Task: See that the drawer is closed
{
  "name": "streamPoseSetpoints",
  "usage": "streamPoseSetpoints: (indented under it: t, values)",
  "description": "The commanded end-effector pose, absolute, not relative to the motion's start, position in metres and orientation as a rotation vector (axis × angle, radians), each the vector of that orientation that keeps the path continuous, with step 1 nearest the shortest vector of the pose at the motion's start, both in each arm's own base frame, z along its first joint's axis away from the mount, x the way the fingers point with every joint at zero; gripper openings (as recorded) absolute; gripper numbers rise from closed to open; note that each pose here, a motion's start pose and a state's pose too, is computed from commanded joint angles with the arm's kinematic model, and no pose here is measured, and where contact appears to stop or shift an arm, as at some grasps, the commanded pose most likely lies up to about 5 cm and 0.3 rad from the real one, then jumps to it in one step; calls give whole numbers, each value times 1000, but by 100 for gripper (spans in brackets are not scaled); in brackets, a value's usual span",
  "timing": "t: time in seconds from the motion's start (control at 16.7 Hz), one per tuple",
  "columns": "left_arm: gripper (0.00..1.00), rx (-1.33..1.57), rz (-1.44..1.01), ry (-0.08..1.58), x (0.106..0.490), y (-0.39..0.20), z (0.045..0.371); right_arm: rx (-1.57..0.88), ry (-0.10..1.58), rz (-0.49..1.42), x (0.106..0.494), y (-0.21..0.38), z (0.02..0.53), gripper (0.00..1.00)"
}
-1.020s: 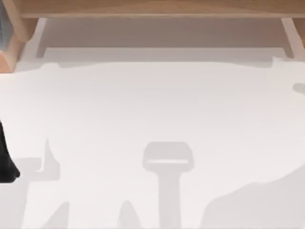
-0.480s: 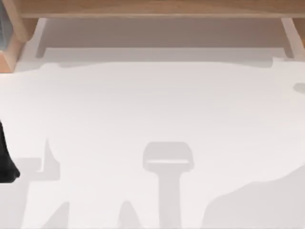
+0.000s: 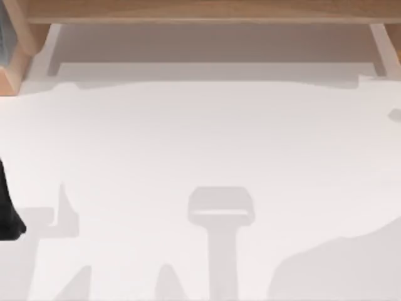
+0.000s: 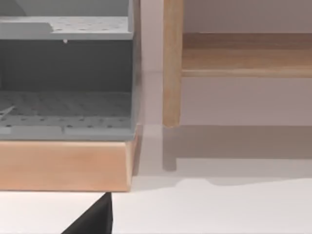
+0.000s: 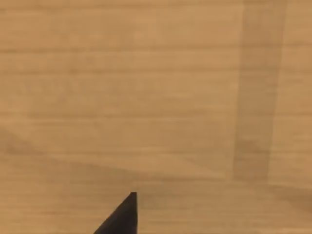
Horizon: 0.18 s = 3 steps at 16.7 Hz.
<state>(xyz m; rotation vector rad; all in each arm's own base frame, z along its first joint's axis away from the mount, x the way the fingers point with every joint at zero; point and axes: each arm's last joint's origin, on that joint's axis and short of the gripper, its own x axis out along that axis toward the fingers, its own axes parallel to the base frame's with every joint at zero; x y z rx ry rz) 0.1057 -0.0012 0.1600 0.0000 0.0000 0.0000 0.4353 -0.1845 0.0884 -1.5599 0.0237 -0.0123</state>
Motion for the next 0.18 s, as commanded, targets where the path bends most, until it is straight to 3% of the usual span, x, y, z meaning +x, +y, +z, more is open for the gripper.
streamPoseSetpoints:
  t: [0.18]
  values:
    - [100, 0, 0, 0, 106, -1, 160, -1560, 24, -12, 435, -184, 88, 100]
